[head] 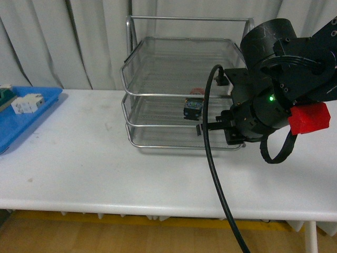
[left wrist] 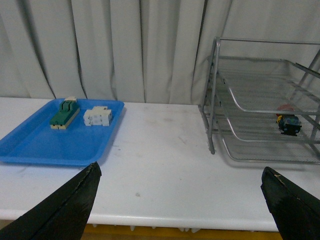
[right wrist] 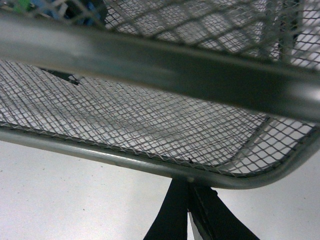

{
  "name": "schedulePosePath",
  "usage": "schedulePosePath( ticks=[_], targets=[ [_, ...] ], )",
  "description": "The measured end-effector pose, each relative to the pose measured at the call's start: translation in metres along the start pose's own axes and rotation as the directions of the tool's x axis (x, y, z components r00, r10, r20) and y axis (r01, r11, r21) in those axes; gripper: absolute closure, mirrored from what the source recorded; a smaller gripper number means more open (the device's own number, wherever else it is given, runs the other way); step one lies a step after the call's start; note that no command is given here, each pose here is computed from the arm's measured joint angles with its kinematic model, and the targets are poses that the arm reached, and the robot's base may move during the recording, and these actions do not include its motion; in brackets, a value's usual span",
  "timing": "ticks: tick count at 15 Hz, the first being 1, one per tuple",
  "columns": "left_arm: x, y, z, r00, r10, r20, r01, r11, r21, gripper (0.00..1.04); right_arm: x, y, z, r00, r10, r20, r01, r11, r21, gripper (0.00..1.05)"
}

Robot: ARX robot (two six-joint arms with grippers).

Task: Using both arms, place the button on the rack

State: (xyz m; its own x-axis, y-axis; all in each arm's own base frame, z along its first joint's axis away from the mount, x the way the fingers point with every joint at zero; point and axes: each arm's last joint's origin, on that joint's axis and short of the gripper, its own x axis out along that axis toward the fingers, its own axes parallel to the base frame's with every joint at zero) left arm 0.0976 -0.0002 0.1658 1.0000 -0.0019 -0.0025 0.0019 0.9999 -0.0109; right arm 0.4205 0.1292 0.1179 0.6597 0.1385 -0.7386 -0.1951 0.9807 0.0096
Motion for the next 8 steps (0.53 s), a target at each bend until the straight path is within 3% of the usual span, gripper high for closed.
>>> schedulePosePath(
  ticks=[8],
  targets=[
    [0.0, 0.0, 0.0, 1.0, 0.001, 0.0, -0.001, 1.0, 0.0, 0.07, 0.0, -0.014, 0.008, 0.996, -0.064, 0.065, 0.062, 0.998, 0.025, 1.03]
  ],
)
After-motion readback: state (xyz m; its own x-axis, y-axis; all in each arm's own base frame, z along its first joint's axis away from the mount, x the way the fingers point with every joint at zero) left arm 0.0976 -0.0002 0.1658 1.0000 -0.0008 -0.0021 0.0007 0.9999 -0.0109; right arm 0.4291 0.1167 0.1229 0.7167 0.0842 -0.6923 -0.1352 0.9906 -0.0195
